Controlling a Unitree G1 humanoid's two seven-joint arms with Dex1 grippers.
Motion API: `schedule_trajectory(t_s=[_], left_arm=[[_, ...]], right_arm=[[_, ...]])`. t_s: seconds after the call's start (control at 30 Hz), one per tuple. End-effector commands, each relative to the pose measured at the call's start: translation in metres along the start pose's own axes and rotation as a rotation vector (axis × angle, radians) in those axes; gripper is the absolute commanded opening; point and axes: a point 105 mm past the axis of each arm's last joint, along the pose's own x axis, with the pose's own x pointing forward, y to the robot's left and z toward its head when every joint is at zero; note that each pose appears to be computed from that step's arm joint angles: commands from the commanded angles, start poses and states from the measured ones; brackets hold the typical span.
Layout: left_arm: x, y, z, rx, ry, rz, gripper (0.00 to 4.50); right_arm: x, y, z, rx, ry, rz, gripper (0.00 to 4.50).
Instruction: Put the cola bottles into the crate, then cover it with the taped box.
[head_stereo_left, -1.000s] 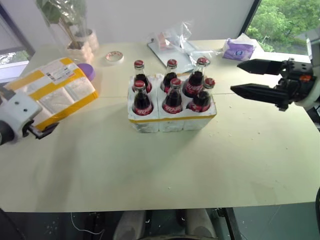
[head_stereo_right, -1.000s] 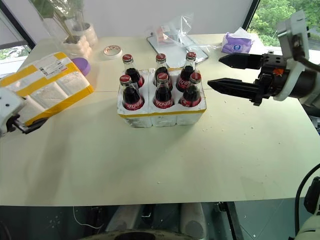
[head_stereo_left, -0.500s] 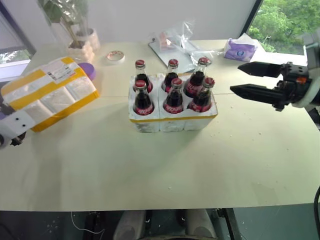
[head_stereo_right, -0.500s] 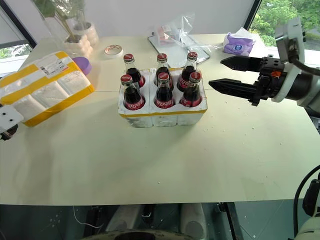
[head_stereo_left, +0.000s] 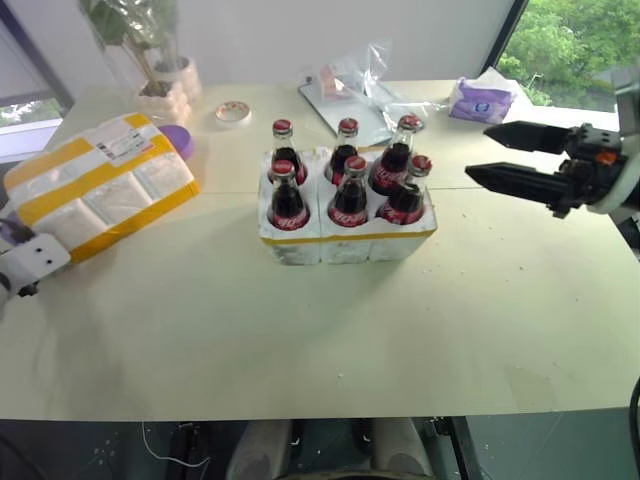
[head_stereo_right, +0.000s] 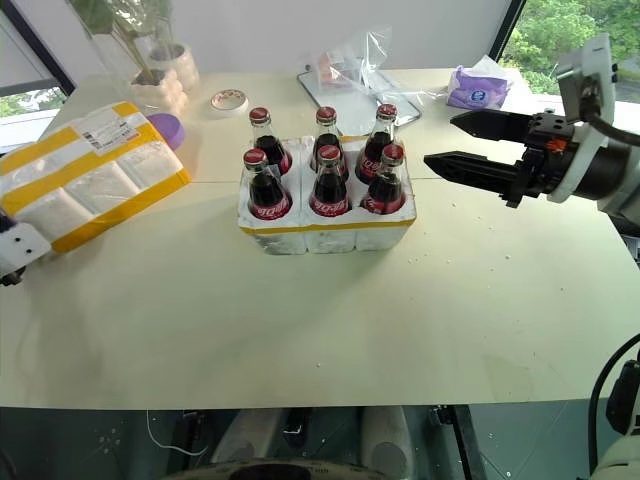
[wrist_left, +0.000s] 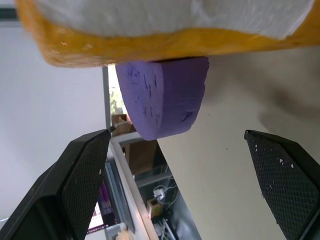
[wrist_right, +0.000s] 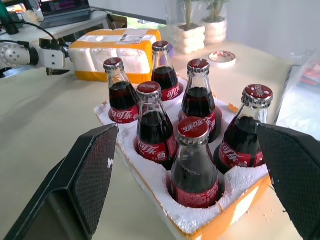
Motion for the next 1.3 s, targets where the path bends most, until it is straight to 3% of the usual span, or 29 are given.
schedule_trajectory(t_s=[0.03, 0.13, 0.17, 0.23, 0.37, 0.5, 0.7, 0.83, 0.93, 1.3], left_arm=[[0.007, 0.002, 0.002, 0.017, -0.006, 0.033, 4.5], [0.012, 0.001, 0.006, 0.01, -0.018, 0.036, 4.5], [0.013, 0.002, 0.008, -0.001, -0.023, 0.04, 4.25], [0.015, 0.003, 0.009, -0.01, -0.028, 0.04, 3.62], [0.016, 0.008, 0.007, -0.016, -0.012, 0.054, 1.66], [0.016, 0.021, 0.01, -0.021, -0.026, 0.086, 1.66], [0.006, 0.074, 0.039, -0.069, -0.159, 0.209, 1.66], [-0.013, 0.114, 0.074, -0.093, -0.303, 0.298, 1.66], [-0.041, 0.139, 0.122, -0.113, -0.478, 0.321, 1.66], [-0.126, 0.171, 0.221, -0.124, -0.811, 0.357, 1.66]], right_arm=[[-0.006, 0.001, 0.014, -0.051, -0.034, -0.023, 4.46], [-0.008, 0.0, 0.015, -0.05, -0.038, -0.034, 4.46], [-0.008, 0.0, 0.015, -0.05, -0.039, -0.038, 4.5], [-0.01, 0.001, 0.015, -0.049, -0.041, -0.044, 4.5], [-0.013, 0.0, 0.015, -0.054, -0.039, -0.068, 4.5], [-0.018, -0.003, 0.011, -0.053, -0.018, -0.098, 4.5], [-0.032, -0.013, -0.009, -0.009, 0.061, -0.15, 4.5], [-0.042, -0.024, -0.02, -0.027, 0.108, -0.215, 4.5], [-0.048, -0.034, -0.033, -0.012, 0.138, -0.273, 4.5], [-0.044, -0.046, -0.045, 0.034, 0.12, -0.302, 4.5]])
